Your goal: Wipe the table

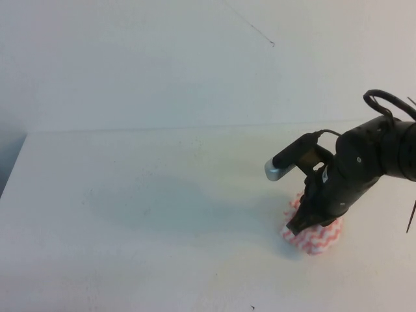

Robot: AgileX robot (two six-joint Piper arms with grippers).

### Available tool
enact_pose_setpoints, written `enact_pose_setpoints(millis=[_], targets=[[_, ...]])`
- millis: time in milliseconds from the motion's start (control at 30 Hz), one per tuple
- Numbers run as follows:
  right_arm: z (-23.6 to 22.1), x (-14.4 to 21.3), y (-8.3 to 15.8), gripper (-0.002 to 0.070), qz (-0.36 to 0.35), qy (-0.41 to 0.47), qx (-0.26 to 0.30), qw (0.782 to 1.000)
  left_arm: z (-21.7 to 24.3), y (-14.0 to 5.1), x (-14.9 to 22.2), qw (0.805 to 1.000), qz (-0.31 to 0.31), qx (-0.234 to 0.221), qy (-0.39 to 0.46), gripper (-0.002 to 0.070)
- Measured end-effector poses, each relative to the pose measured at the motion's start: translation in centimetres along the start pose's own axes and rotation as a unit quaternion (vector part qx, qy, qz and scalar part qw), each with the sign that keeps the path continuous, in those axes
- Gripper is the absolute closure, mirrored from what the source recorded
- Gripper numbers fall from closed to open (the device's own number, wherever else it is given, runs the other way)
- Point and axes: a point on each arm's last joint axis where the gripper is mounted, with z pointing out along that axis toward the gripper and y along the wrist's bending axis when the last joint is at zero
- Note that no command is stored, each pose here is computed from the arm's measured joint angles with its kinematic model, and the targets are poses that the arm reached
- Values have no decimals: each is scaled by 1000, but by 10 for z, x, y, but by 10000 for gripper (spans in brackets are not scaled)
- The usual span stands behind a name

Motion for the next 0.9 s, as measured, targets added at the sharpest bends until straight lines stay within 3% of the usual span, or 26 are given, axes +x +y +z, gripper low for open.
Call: enact_pose_setpoints(millis=[167,300,500,733,900], targets=[[3,-2,13,654,25,-19,-41,999,0,0,0,1000,0,0,0,675],[1,-11,40,654,9,-49,-80,996,0,0,0,1000,0,0,0,675],[8,-21,76,654,-31,-83,-85,992,0,0,0,1000,0,0,0,674],[30,-16,84,654,-17,-51,-102,993,0,0,0,1000,0,0,0,675],[27,-14,106,654,-67,-37,-119,990,0,0,0,1000,0,0,0,675]])
